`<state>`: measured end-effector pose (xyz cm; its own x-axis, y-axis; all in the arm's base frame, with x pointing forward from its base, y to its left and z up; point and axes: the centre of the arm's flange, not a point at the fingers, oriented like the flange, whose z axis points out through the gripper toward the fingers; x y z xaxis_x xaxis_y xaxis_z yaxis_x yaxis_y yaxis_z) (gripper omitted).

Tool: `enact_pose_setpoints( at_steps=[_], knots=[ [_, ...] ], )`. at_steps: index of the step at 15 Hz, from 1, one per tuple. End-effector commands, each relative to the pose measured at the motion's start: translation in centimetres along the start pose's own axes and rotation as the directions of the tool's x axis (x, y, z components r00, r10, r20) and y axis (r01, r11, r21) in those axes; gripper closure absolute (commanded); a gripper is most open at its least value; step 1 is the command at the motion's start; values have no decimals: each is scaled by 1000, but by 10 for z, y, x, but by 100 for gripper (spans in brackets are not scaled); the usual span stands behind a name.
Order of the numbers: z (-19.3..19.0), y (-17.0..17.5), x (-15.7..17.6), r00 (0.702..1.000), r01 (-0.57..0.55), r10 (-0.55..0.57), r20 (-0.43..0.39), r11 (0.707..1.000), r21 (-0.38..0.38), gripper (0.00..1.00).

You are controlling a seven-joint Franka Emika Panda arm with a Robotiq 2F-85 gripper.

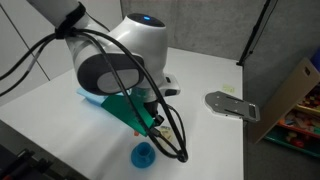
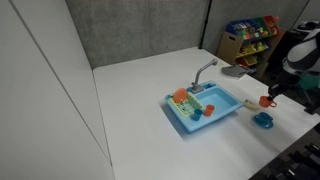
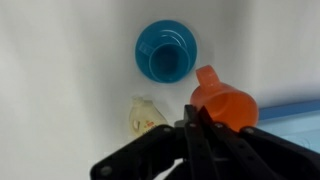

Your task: Put the orange mug on the right corner of the sink

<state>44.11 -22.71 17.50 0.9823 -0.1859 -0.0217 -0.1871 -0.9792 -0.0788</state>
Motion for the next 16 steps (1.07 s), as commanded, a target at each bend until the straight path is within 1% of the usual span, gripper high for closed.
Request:
enact_pose_setpoints(
  at_steps=[1,6,7,9,16],
  knots=[
    [0,0,0,1000,1,-1,0,1000,0,95],
    [0,0,-1,1000,1,-1,1,1000,1,95],
    [0,0,-1,1000,1,-1,1,1000,1,97],
    [-4,-4,-3,1000,10,-10,-8,1000,1,97],
    [-29,-35,-3,997,60,-60,-48,998,7,97]
  ],
)
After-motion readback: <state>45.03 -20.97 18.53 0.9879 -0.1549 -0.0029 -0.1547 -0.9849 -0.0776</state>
